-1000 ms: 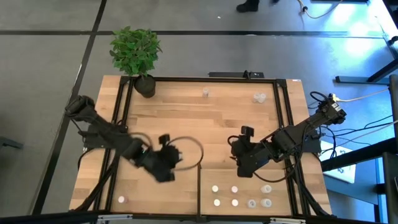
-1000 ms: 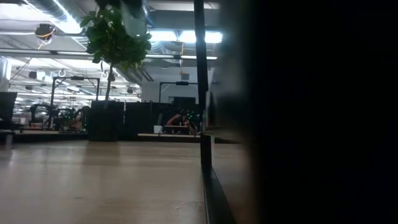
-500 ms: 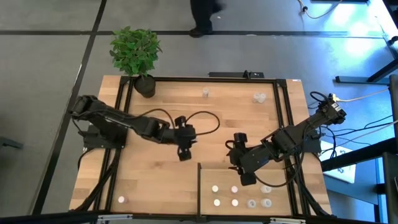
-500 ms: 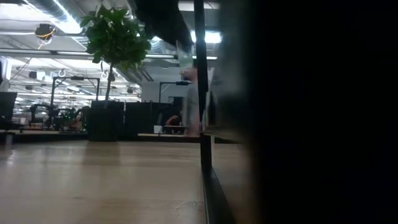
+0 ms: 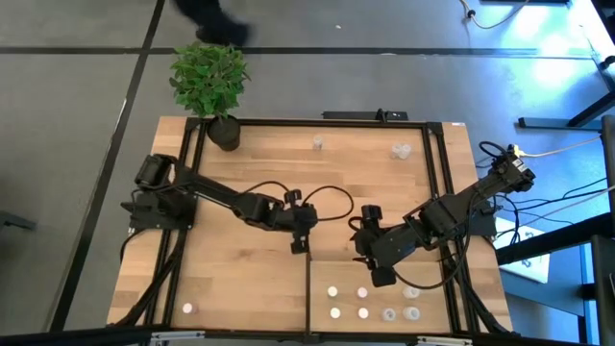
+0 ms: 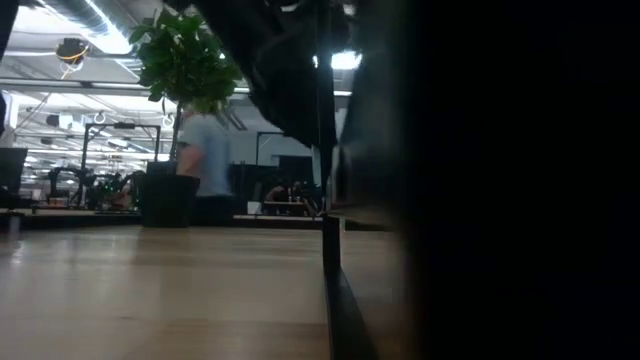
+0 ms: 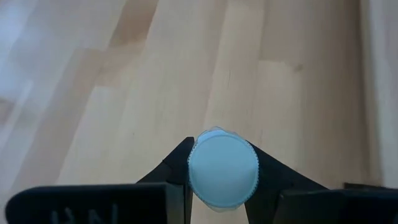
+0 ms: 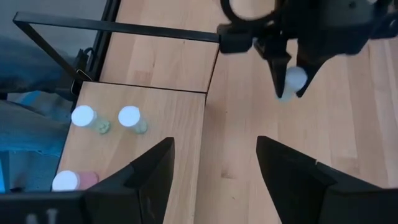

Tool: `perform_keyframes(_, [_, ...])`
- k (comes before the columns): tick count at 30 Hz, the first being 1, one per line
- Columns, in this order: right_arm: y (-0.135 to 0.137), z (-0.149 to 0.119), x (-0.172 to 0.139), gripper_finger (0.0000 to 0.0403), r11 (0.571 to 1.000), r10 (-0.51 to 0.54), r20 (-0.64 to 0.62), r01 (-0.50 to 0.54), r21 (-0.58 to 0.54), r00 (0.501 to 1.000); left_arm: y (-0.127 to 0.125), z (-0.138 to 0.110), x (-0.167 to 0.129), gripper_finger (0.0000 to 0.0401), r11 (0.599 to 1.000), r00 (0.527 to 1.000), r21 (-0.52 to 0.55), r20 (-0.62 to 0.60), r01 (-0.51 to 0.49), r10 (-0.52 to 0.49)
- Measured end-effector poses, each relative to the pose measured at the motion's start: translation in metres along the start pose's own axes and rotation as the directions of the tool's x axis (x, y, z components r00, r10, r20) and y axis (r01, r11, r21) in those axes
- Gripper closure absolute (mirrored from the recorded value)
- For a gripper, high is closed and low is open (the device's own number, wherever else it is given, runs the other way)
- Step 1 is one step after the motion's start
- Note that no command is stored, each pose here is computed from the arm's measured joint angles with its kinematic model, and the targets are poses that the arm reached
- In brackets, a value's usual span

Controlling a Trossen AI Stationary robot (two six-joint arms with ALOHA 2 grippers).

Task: Pick and place medicine bottles onto shelf by color
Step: Put the green pill bottle on the shelf aligned with the other green pill bottles

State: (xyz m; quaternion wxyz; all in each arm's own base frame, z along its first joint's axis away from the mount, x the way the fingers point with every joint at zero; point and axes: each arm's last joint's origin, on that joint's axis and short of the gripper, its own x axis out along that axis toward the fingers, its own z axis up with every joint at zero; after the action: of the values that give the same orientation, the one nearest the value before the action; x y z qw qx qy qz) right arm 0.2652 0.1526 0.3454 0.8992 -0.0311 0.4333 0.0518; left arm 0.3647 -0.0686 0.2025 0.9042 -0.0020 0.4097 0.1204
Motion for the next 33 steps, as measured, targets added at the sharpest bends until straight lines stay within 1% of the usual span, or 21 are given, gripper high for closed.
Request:
perform_keyframes(7, [0.000,0.000,0.000,0.0173,1.000,0.001,0.001,-0.001,-0.001,1.000,0.004,-0.005,0.018,0.0319,1.000,0.999,-0.007,-0.035,-0.016,0.016])
perform_keyframes(17, [0.000,0.001,0.000,0.0173,1.000,0.003,0.006,-0.003,0.000,1.000,0.006,-0.003,0.019,0.0319,1.000,1.000,-0.019,-0.024,0.000,-0.001])
perform_keyframes(25, [0.001,0.002,0.000,0.0173,1.000,0.007,0.019,-0.007,0.005,1.000,0.000,-0.013,0.032,0.0319,1.000,0.997,-0.004,-0.072,-0.002,0.002])
perform_keyframes(33, [0.001,0.002,0.000,0.0173,1.000,0.009,0.024,-0.009,0.006,1.000,0.003,-0.011,0.033,0.0319,1.000,0.998,-0.005,-0.067,-0.007,0.006])
